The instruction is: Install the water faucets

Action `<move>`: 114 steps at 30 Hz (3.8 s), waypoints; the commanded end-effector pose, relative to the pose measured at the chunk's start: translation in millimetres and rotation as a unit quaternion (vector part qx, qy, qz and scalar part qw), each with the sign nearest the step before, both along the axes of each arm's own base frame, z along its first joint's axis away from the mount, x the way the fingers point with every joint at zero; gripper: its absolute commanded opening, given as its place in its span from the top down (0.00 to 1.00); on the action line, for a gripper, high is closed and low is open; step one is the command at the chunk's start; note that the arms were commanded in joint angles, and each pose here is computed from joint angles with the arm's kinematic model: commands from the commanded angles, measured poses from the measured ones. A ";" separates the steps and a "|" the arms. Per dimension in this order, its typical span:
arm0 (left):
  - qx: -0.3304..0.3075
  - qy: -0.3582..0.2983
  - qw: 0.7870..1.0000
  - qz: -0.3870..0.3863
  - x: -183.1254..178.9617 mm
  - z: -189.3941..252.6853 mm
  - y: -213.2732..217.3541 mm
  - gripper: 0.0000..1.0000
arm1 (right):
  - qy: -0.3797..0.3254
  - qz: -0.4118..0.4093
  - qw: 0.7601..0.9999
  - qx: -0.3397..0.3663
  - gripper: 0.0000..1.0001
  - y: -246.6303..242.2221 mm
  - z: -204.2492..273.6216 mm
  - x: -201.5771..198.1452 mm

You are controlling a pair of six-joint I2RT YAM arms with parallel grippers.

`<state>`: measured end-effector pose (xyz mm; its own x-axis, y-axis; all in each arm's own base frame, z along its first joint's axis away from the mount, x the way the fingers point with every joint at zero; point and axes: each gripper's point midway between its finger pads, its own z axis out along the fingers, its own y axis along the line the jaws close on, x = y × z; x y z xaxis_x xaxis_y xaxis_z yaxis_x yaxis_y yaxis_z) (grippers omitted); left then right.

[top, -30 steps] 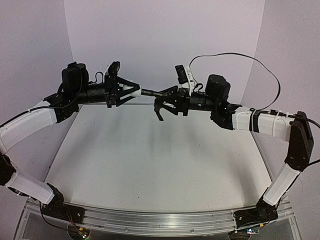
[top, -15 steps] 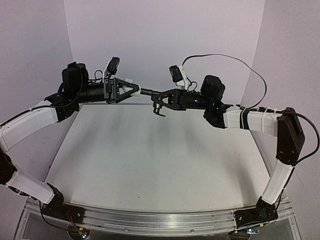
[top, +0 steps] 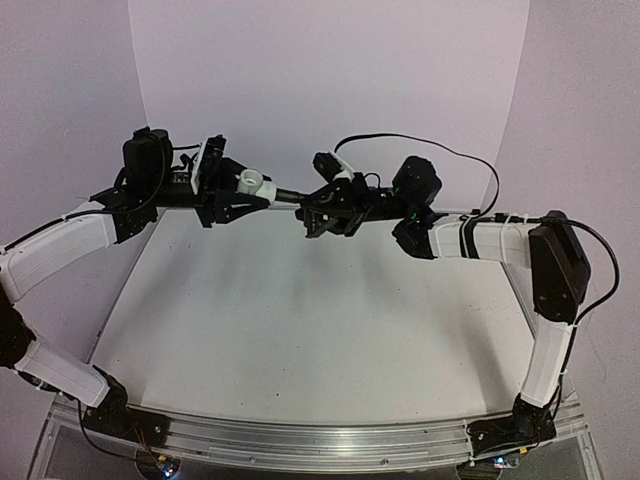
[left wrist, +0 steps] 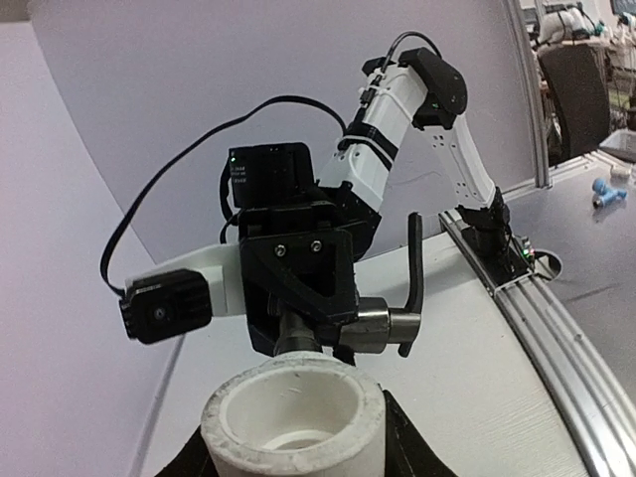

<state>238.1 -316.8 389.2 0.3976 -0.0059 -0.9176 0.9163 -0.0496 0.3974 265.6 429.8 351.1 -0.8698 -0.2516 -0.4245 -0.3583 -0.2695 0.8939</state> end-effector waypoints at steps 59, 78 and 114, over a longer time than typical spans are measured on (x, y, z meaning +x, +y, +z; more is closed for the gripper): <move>-0.113 0.702 0.699 0.072 32.4 25.1 3.6 1.00 | -0.550 -0.275 0.788 0.030 0.48 -11.2 56.0 10.1; -0.031 0.231 0.970 -0.069 -45.3 41.6 4.5 1.00 | -0.176 -0.225 0.958 0.002 1.00 13.9 40.8 39.9; -0.103 0.583 0.805 0.036 40.0 60.9 19.6 1.00 | -0.493 -0.292 0.810 -0.123 0.04 -76.2 5.5 13.9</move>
